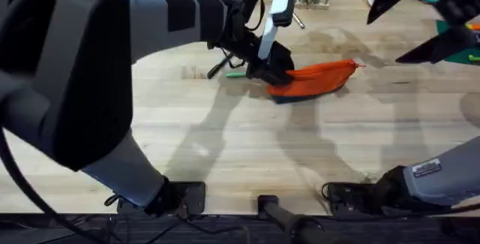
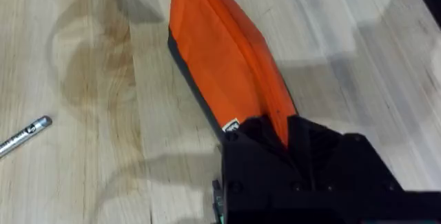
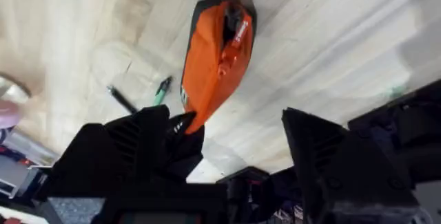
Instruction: Unzip the bag, pick up the pens from the table one at a time and place them inside, then zip the bag closed.
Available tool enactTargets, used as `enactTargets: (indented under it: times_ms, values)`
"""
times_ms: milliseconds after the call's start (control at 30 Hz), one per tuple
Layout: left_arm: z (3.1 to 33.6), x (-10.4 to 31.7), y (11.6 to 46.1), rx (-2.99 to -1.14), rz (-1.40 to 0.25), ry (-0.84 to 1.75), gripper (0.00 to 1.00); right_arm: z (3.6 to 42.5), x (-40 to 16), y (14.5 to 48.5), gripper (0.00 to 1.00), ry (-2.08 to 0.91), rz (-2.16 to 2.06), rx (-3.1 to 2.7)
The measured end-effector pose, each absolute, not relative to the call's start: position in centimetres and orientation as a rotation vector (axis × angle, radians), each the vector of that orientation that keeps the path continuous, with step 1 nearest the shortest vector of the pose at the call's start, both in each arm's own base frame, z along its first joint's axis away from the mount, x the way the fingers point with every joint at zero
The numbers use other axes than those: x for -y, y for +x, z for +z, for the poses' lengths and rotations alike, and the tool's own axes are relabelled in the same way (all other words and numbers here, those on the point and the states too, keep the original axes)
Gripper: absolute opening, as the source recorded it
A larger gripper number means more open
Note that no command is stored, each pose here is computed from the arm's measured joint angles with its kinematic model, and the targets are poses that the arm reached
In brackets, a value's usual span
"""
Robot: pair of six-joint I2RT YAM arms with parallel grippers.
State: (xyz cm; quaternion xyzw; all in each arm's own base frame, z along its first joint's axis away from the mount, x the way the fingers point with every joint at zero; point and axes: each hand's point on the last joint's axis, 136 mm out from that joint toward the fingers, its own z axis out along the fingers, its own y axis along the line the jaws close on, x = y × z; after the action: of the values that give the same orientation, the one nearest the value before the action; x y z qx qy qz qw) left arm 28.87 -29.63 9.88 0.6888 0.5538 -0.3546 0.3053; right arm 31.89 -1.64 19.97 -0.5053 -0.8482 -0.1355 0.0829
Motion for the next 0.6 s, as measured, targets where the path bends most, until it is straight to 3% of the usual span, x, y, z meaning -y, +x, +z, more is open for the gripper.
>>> enactTargets:
  times_ms: [300, 600]
  values:
    - [9.9, 29.6, 28.9, -1.466, -0.939, 1.824, 0.043, 16.6, 0.7, 31.4, 0.992, -1.494, -0.399, 2.521]
    - [9.9, 29.6, 28.9, -1.466, -0.939, 1.824, 0.043, 14.6, -0.5, 33.0, 0.993, -1.532, -0.484, 2.600]
